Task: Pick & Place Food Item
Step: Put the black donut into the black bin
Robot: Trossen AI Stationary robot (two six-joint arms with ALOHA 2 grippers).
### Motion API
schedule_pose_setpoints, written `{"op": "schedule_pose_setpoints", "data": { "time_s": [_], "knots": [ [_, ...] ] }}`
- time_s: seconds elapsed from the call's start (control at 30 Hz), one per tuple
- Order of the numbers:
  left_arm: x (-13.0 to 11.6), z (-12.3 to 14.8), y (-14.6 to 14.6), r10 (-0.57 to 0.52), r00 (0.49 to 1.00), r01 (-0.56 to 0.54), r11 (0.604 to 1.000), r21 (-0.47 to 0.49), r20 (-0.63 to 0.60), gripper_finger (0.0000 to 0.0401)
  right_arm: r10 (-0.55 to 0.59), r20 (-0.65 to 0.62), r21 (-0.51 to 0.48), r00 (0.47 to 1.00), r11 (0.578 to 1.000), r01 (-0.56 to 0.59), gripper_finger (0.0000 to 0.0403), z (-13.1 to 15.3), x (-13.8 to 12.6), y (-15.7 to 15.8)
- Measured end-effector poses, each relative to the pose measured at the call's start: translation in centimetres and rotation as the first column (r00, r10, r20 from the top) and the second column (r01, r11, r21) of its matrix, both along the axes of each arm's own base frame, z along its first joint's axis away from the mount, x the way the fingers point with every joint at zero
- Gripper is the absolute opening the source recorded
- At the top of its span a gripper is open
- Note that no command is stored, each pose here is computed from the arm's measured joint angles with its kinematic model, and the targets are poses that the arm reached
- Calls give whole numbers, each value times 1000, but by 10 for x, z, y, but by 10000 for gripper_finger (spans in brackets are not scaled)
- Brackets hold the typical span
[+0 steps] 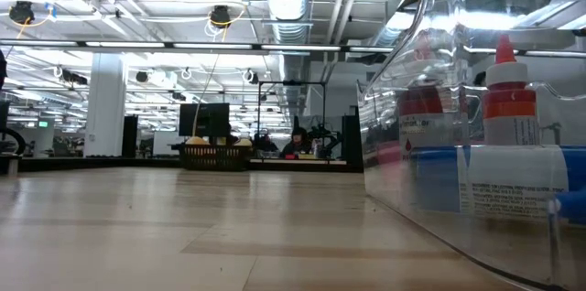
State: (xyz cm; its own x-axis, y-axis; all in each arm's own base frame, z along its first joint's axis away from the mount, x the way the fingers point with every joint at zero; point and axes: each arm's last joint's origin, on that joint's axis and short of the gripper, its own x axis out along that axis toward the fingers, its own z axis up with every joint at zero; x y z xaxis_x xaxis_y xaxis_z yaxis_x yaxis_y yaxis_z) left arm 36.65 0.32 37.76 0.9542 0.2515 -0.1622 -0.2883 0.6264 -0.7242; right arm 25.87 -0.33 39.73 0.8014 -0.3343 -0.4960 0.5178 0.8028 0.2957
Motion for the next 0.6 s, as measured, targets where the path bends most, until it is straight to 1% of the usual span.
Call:
{"op": "schedule_pose_setpoints", "data": {
  "time_s": [0.27,0.47,0.6],
  "knots": [
    [0,-1,1,3,1000,-3,1000,-2,-11,111,9,-1,-5,1000,1000,-9,103,0,0,1],
    [0,-1,1,3,1000,-3,1000,-1,-13,107,32,7,-3,999,999,-32,103,3,-3,2],
    [-1,-3,3,6,999,-6,1000,0,-42,106,38,21,-3,999,999,-38,103,6,-7,3]
  ]
}}
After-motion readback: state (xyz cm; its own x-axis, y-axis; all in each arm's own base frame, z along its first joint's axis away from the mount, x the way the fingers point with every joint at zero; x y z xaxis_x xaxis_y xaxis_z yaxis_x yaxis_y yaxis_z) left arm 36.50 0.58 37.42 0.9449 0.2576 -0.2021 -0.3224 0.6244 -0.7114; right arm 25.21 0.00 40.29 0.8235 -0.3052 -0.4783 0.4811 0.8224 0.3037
